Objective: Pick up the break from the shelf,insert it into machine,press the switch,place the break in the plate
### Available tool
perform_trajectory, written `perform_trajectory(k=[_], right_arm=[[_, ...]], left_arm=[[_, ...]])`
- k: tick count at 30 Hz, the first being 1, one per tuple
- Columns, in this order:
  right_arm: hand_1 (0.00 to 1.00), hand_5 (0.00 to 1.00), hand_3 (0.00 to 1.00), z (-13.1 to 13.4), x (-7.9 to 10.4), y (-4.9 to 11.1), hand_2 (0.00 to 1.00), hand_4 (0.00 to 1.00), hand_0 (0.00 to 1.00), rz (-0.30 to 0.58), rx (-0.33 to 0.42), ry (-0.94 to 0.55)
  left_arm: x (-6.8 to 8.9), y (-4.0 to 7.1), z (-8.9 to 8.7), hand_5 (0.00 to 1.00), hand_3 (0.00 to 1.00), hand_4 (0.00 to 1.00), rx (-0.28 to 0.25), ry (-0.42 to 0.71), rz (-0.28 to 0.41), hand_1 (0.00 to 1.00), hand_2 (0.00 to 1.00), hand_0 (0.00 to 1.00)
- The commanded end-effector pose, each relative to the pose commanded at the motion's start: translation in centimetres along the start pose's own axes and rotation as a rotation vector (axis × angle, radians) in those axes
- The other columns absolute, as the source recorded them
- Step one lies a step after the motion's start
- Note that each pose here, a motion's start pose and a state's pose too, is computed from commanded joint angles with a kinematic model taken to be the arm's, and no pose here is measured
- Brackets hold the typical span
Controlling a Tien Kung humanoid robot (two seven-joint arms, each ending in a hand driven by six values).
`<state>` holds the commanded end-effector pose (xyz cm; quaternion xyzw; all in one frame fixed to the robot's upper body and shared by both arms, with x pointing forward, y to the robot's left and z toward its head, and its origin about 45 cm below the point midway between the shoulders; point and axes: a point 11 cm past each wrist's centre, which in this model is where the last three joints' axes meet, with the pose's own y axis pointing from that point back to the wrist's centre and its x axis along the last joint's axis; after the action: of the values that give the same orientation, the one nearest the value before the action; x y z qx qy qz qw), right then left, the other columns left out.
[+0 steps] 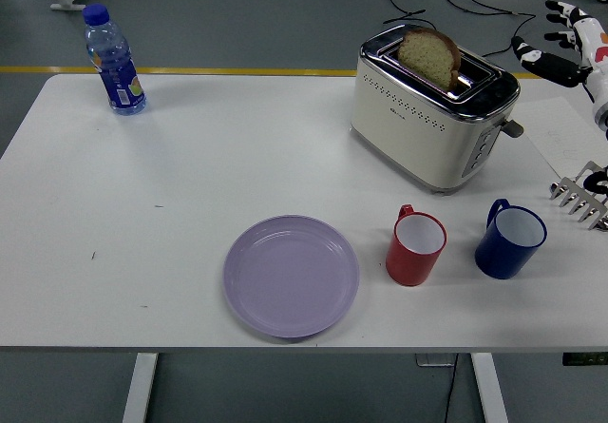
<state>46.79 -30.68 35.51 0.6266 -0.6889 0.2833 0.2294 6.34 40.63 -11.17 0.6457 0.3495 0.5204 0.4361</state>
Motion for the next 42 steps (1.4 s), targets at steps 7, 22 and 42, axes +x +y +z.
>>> perform_trajectory(k=[7,22,42], right_arm=[[0.845,0.269,0.936,-4.0,-2.5,-1.9,0.946,0.802,0.913,-0.079,0.040,0.141],[0.854,0.219,0.936,-7.7,-7.0,-4.8,0.954,0.799,0.924,-0.185,-0.014,0.329],[0.773,0.216,0.881,-8.4,-10.4,-6.8,0.833,0.800,0.840,-0.210,-0.130,0.527]], left_arm=[[0.1,0.0,0.2,0.945,0.605,0.326,-0.003,0.004,0.002,0.589,0.594,0.652],[0.2,0.0,0.2,0.948,0.605,0.328,-0.004,0.009,0.003,0.588,0.595,0.653],[0.3,0.0,0.3,0.948,0.604,0.328,-0.005,0.000,0.009,0.587,0.593,0.653]])
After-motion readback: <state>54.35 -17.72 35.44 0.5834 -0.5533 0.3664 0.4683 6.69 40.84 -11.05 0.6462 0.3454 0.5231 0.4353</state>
